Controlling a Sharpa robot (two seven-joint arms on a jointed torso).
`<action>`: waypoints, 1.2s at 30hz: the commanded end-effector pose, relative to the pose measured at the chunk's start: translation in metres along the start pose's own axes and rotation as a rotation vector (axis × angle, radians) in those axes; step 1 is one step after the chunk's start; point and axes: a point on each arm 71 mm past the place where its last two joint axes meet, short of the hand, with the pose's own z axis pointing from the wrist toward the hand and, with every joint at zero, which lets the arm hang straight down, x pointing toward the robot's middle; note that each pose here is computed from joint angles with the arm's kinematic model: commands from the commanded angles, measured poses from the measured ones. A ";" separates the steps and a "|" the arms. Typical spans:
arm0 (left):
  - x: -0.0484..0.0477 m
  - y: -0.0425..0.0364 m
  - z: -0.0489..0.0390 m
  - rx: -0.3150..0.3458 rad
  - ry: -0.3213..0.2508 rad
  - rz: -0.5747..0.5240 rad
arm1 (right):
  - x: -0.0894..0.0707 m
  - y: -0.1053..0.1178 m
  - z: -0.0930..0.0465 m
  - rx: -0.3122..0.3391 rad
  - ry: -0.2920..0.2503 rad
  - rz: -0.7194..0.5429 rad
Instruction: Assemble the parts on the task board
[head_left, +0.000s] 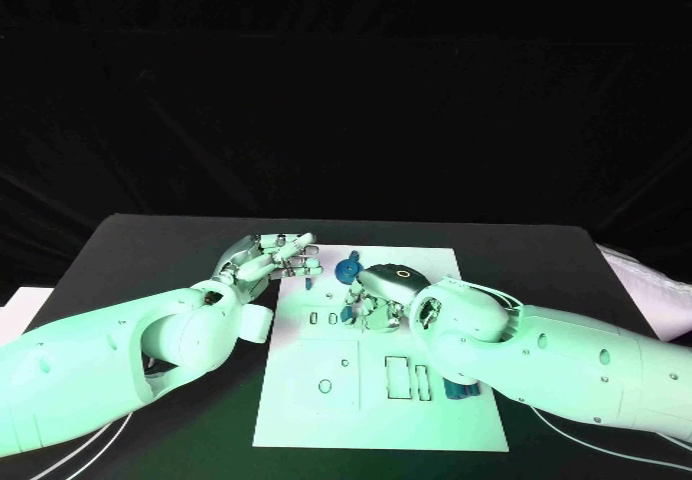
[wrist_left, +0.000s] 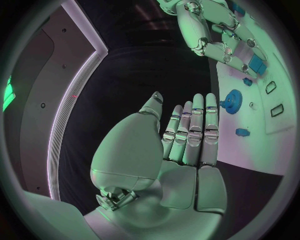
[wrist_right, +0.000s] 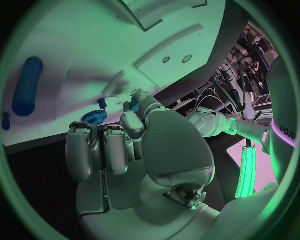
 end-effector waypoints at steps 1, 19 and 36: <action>0.0026 -0.0004 0.0001 0.003 0.021 -0.012 | -0.003 0.000 0.001 0.040 0.034 -0.090; 0.0024 -0.0002 0.0000 -0.001 0.021 -0.011 | -0.005 0.016 0.011 0.050 0.068 -0.218; 0.0022 -0.0002 -0.0002 -0.003 0.021 -0.011 | -0.002 0.027 0.015 0.048 0.099 -0.291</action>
